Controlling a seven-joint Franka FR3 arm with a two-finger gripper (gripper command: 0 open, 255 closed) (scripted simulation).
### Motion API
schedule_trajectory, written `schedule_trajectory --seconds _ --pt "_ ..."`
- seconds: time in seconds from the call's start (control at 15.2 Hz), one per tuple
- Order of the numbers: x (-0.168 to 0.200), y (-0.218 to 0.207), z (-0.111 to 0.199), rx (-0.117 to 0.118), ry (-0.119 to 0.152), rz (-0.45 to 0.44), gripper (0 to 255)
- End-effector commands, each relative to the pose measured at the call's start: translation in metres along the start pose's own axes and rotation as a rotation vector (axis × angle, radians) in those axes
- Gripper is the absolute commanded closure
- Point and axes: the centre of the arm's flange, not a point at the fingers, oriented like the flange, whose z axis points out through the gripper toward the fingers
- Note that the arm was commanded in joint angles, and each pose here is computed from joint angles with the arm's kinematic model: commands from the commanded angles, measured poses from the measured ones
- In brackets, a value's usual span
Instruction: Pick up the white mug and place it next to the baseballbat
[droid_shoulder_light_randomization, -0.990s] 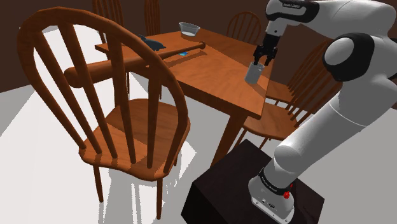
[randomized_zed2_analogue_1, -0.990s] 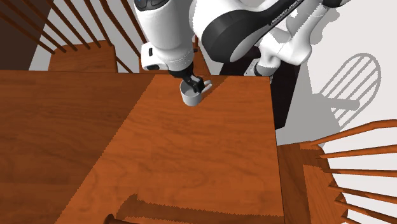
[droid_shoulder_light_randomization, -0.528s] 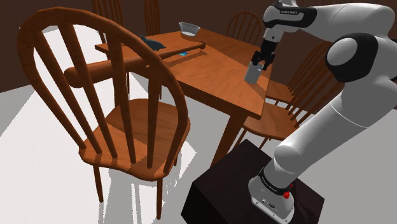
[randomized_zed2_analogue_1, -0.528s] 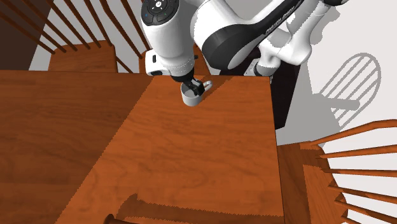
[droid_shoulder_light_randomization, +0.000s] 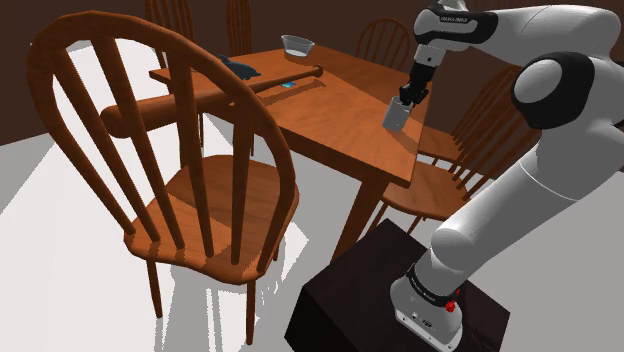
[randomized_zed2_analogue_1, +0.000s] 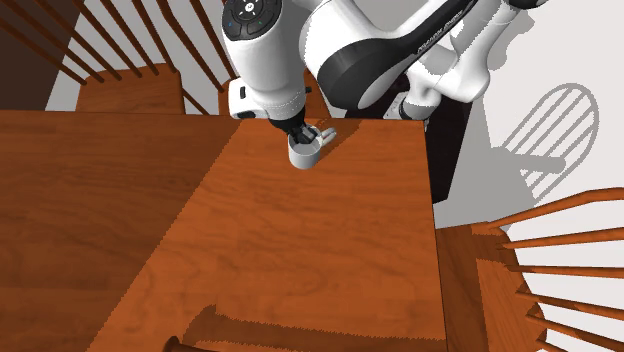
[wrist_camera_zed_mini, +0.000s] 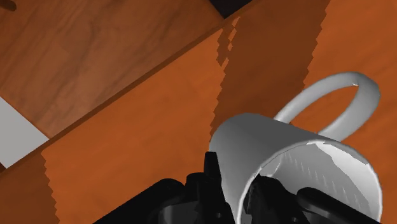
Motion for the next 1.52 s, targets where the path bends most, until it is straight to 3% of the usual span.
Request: schedule_trajectory --seconds 0.0,0.4,1.45 --pt "0.0 0.0 0.0 0.0 0.0 0.0 255" --pt "0.0 0.0 0.0 0.0 0.0 0.0 255" --pt "-0.006 -0.002 -0.084 0.0 0.0 0.0 255"
